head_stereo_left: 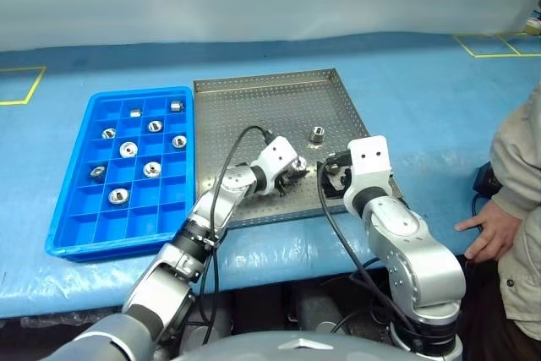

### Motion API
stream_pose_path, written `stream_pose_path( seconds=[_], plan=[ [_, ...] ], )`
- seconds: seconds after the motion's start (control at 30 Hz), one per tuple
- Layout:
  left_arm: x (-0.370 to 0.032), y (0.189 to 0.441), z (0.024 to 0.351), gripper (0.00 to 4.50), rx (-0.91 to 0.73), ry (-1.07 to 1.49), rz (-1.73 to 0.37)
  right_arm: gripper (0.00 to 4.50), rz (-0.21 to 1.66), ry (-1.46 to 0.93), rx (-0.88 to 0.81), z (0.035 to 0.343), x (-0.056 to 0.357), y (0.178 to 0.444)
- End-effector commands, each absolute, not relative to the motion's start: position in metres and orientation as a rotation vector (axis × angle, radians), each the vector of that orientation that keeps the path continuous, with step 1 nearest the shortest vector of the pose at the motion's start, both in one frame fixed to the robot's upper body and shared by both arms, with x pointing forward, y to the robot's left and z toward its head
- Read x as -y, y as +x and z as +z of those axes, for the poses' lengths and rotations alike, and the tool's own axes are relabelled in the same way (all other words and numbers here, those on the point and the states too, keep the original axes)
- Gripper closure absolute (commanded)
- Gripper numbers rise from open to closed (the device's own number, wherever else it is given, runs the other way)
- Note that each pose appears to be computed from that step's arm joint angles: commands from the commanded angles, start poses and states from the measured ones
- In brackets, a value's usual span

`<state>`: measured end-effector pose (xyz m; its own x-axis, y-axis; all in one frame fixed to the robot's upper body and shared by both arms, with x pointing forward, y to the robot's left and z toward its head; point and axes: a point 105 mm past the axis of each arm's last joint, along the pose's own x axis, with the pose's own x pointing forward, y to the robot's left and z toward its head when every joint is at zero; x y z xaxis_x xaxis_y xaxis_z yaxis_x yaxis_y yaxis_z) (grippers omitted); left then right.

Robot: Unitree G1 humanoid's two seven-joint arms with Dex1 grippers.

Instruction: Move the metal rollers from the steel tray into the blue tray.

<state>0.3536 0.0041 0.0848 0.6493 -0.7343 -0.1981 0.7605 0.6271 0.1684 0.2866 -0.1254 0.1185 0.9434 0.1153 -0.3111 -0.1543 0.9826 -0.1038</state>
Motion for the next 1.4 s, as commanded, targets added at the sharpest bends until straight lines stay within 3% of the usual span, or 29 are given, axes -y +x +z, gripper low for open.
stream_pose_path(
  seconds=[0.03,0.23,0.4,0.57,0.87,1.13,1.4],
  plan=[
    [-0.049,0.367,0.130,2.82,0.016,0.216,-0.570,0.00,0.218,-0.123,-0.273,0.125,0.108,0.291],
    [-0.133,0.337,0.167,2.82,0.067,0.140,-0.169,0.00,0.453,-0.175,-0.234,0.129,0.060,0.298],
    [-0.190,0.306,0.163,2.82,0.017,0.154,0.119,0.00,0.715,-0.193,-0.136,0.141,0.009,0.298],
    [-0.231,0.270,0.147,2.82,-0.058,0.128,0.351,0.00,0.835,-0.226,-0.130,0.135,-0.021,0.298],
    [-0.263,0.229,0.120,2.82,-0.177,0.133,0.525,0.00,0.913,-0.227,-0.150,0.126,-0.034,0.287],
    [-0.259,0.230,0.100,2.82,-0.250,0.100,0.487,0.00,0.899,-0.202,-0.168,0.123,-0.032,0.282],
    [-0.230,0.255,0.129,0.12,-0.107,0.072,0.305,0.00,0.713,-0.145,-0.171,0.125,-0.003,0.301]
  ],
)
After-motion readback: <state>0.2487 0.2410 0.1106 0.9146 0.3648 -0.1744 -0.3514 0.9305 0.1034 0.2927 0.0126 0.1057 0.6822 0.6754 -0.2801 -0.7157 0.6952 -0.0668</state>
